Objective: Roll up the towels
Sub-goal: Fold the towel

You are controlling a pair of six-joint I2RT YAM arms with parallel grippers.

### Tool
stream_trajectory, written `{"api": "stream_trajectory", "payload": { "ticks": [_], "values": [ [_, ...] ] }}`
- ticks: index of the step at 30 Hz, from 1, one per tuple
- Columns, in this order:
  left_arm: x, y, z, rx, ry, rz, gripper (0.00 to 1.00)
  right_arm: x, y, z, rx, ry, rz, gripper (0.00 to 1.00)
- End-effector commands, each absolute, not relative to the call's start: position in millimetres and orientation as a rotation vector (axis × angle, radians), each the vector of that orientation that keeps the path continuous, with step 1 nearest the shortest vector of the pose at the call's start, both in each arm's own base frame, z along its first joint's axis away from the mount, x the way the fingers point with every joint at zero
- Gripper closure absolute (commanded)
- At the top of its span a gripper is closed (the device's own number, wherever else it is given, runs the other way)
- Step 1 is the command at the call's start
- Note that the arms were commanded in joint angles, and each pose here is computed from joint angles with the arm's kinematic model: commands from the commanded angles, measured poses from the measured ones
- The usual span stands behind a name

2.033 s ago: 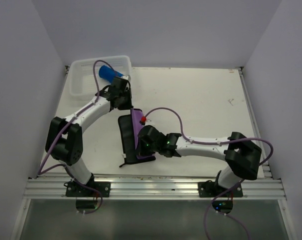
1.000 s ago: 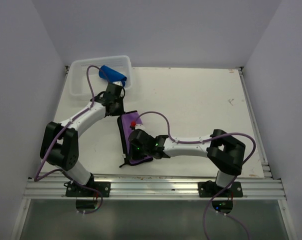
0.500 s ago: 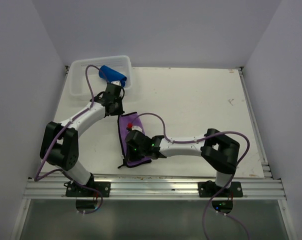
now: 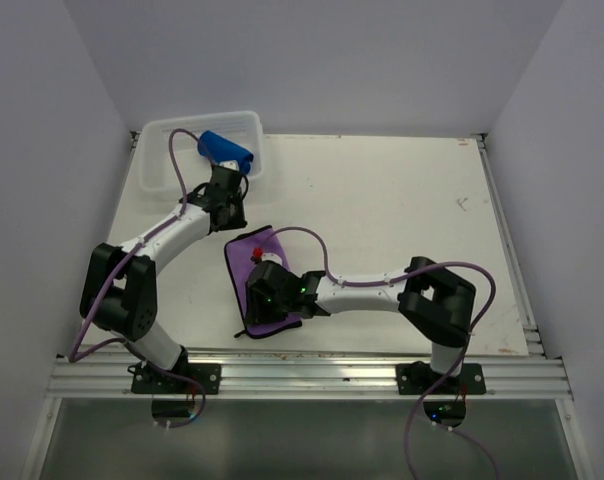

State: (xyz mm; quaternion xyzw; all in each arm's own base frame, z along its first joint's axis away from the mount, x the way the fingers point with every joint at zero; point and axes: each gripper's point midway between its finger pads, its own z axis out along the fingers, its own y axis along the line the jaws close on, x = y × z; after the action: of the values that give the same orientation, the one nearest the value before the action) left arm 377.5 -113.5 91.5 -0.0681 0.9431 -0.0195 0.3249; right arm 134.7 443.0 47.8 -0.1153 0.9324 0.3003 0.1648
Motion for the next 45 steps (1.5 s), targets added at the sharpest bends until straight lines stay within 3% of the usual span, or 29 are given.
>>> {"api": "stream_trajectory", "payload": {
  "ticks": [1, 5, 11, 19, 28, 39, 45],
  "values": [
    [389, -107, 100, -0.226, 2.419, -0.049, 0.67, 142, 444, 92, -0.323, 2.567, 0.918, 0.58],
    [387, -109, 96, -0.229, 2.431, -0.065, 0.71, 153, 415, 111, -0.254, 2.504, 0.850, 0.64],
    [378, -116, 101, -0.287, 2.390, -0.175, 0.71, 164, 361, 94, -0.195, 2.505, 0.611, 0.69],
    [360, -106, 85, -0.444, 2.343, -0.268, 0.71, 156, 371, 87, -0.355, 2.508, 0.608, 0.67],
    [350, -102, 84, -0.469, 2.302, -0.323, 0.72, 155, 373, 43, -0.345, 2.593, 0.504, 0.80],
    [348, -103, 94, -0.462, 2.251, -0.356, 0.72, 151, 306, 14, -0.249, 2.702, 0.367, 0.81],
    [347, -98, 94, -0.456, 2.202, -0.348, 0.72, 173, 252, 11, -0.162, 2.757, 0.299, 0.81]
  ]
}}
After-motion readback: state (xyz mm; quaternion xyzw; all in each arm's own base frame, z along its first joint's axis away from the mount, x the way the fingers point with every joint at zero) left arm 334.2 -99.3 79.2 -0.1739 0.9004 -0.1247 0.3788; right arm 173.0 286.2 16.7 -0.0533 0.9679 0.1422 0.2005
